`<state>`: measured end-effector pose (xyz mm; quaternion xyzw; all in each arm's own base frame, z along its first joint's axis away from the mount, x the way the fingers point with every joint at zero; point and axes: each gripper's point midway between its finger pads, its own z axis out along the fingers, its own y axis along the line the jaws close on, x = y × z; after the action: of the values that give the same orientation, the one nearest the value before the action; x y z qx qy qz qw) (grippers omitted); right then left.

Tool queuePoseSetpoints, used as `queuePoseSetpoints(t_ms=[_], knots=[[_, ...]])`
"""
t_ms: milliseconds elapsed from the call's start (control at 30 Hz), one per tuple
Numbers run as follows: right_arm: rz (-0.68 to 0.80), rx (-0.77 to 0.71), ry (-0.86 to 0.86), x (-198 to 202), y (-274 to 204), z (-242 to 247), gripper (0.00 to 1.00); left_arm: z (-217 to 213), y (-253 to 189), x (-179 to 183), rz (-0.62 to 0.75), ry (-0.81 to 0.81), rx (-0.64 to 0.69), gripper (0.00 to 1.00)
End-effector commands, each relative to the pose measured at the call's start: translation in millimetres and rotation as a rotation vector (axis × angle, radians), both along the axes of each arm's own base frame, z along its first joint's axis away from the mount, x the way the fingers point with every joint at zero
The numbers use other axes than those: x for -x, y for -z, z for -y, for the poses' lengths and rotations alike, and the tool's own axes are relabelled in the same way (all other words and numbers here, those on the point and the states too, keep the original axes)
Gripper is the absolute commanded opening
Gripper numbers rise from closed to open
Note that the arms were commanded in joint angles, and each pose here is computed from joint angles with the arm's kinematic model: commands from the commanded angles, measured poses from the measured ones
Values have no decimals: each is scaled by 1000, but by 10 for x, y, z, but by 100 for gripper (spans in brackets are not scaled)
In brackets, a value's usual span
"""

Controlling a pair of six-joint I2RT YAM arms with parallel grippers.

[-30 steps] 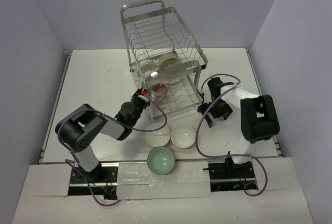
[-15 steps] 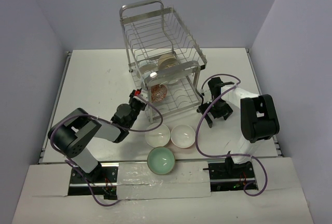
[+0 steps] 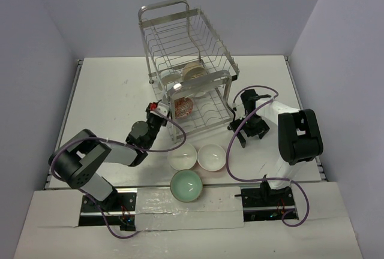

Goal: Load the bowls into the dish rack
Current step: Move the dish rack to the center of the board.

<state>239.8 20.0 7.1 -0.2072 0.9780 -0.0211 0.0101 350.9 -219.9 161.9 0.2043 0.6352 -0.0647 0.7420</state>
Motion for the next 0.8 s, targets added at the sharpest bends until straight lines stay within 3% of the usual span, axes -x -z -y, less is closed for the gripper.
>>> queuePoseSetpoints(t_ms=[0,167,200,267,300,333,433,600,767], knots=[[5,153,7,-43,191,322,100,-227,-634,-56,144,-98,191,41],[10,145,7,-52,182,308,100,-795,-752,-271,130,-343,227,40],[11,140,10,-53,173,298,100,-877,-614,-334,71,-382,181,41],[16,127,13,-71,164,274,100,-1260,-638,-513,20,-490,224,41],[20,123,12,-72,147,264,100,-1396,-424,-555,-78,-523,219,41],[25,116,11,-77,139,254,100,-1748,-447,-632,-97,-593,244,41],[59,93,14,-113,59,216,100,-2268,-153,-671,-235,-665,206,43],[104,15,2,-156,-106,77,100,-2696,214,-515,-401,-655,198,46],[139,28,-13,-142,-195,111,100,-2706,343,-277,-484,-594,155,46]])
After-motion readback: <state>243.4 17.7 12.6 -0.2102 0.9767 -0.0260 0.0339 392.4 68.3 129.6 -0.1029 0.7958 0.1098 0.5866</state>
